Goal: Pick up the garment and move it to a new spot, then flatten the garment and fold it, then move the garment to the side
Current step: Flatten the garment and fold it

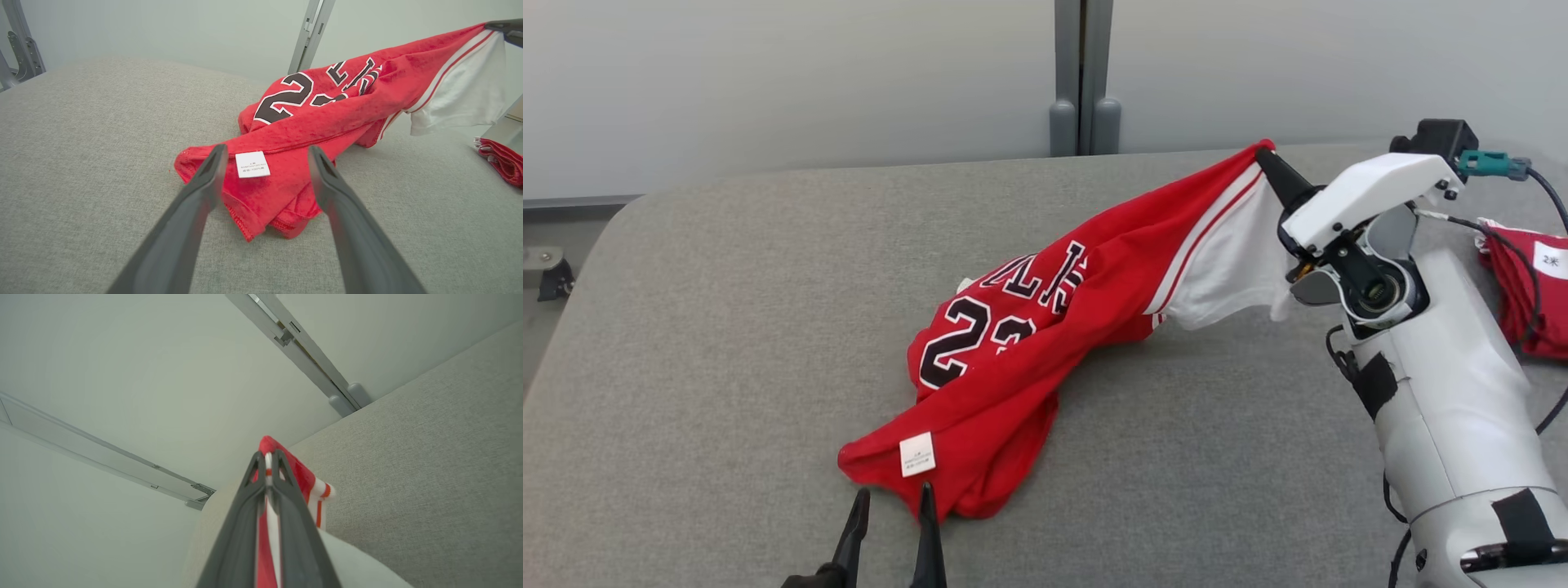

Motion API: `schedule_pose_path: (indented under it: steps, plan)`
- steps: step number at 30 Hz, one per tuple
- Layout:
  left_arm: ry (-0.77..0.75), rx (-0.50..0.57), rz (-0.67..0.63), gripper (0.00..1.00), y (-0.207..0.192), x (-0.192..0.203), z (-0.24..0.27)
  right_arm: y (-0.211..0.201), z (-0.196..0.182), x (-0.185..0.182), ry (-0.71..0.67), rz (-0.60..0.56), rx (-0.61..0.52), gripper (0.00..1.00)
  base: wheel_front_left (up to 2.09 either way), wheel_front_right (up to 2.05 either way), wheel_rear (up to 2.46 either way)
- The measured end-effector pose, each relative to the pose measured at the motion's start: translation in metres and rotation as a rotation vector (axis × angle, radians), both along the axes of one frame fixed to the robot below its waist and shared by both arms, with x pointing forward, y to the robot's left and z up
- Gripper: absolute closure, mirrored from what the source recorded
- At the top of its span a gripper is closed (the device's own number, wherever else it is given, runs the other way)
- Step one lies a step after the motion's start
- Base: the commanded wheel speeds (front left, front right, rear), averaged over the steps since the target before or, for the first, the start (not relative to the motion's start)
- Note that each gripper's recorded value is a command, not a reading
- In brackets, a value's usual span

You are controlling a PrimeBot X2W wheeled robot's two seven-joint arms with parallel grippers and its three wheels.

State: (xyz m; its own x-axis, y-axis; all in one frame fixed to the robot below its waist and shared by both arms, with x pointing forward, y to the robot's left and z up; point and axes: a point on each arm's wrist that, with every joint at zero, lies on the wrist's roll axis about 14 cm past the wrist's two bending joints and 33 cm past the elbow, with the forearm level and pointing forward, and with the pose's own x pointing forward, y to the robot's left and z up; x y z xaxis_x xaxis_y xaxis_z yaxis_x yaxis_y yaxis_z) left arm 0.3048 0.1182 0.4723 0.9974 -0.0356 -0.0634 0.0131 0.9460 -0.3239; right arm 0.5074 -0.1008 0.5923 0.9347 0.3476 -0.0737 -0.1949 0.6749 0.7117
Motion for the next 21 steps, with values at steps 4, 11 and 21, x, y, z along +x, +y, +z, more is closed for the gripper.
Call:
schedule_pose_path:
  steps: [4,11,21]
  plan:
    - [-0.001,0.004,-0.03,0.0,-0.008,0.006,0.0,-0.025,0.0,-0.005,-0.001,-0.047,0.026,1.0,0.0,0.0,0.0]
    - [0.007,0.004,-0.067,0.0,-0.019,0.009,-0.002,-0.052,-0.013,-0.029,0.01,-0.069,0.06,1.0,0.0,0.0,0.0]
    - [0.023,0.004,-0.103,0.0,-0.029,0.024,-0.008,-0.088,-0.068,-0.036,0.15,-0.155,-0.001,1.0,0.0,0.0,0.0]
